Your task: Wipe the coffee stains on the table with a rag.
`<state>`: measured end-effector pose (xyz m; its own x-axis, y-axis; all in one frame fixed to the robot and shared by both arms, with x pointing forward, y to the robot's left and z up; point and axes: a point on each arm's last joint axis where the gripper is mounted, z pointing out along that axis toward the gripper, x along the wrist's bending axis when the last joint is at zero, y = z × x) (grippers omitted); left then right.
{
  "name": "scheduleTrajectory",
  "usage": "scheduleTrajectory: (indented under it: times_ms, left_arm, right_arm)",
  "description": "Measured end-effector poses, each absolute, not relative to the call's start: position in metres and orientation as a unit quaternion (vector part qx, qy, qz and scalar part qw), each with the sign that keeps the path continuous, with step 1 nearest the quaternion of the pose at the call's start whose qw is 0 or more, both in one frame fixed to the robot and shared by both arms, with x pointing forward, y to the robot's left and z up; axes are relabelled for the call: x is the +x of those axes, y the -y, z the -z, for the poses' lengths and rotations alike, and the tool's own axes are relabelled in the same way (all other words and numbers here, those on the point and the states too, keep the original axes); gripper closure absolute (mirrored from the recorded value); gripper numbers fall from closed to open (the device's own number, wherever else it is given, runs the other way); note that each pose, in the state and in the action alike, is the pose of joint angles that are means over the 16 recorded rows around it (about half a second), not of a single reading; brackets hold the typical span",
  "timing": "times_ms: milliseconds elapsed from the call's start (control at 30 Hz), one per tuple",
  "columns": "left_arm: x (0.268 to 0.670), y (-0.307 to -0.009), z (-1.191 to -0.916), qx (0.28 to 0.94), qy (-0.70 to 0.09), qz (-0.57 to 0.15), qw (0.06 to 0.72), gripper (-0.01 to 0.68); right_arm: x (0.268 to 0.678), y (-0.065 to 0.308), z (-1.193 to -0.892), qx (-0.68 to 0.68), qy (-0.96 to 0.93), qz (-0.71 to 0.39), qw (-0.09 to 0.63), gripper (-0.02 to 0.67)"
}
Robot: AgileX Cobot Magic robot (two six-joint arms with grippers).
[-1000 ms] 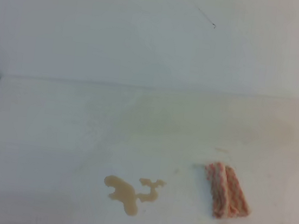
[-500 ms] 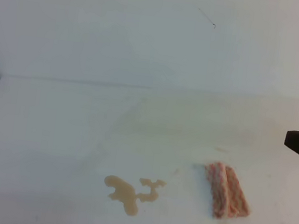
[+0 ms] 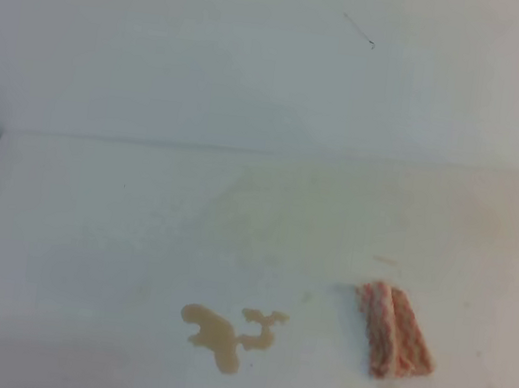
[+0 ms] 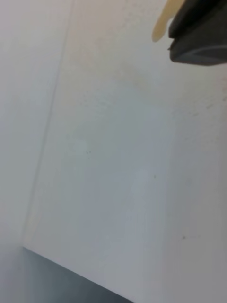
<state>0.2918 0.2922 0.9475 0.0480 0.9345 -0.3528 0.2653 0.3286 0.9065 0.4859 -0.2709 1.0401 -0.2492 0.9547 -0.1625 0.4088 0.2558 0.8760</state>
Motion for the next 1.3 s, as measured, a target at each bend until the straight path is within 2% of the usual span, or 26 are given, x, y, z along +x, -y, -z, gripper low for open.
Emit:
scheduleTrajectory:
  times_ms: [167, 300, 400, 533, 700, 833, 1033, 1300]
  left_arm:
    - [0.292, -0.292, -0.948, 0.488, -0.615, -0.313, 0.535, 0.672]
    - [0.292, -0.292, -0.947, 0.488, -0.615, -0.313, 0.535, 0.672]
    - [0.292, -0.292, -0.947, 0.488, -0.615, -0.313, 0.535, 0.672]
    - [0.292, -0.292, -0.947, 0.488, -0.615, -0.313, 0.535, 0.672]
    - [0.292, -0.292, -0.947, 0.488, -0.615, -0.313, 0.535, 0.672]
    - [0.292, -0.292, -0.947, 0.488, -0.615, -0.312, 0.535, 0.672]
    - [0.292, -0.292, -0.947, 0.488, -0.615, -0.313, 0.535, 0.672]
    - [0.292, -0.292, -0.947, 0.488, -0.615, -0.312, 0.534, 0.672]
  right_arm:
    - [0.492, 0.293, -1.041, 0.553, -0.653, -0.288, 0.430, 0.652]
    - [0.496, 0.303, -1.038, 0.625, -0.624, -0.227, 0.410, 0.652]
    - [0.499, 0.302, -1.030, 0.672, -0.627, -0.187, 0.347, 0.652]
    - [0.506, 0.285, -1.020, 0.699, -0.659, -0.171, 0.220, 0.652]
    - [0.519, 0.252, -1.017, 0.673, -0.698, -0.229, 0.082, 0.651]
    - [0.528, 0.224, -1.015, 0.634, -0.718, -0.285, 0.022, 0.637]
    - [0.536, 0.188, -1.013, 0.586, -0.737, -0.337, 0.004, 0.563]
    - [0.544, 0.153, -1.003, 0.548, -0.763, -0.342, 0.005, 0.383]
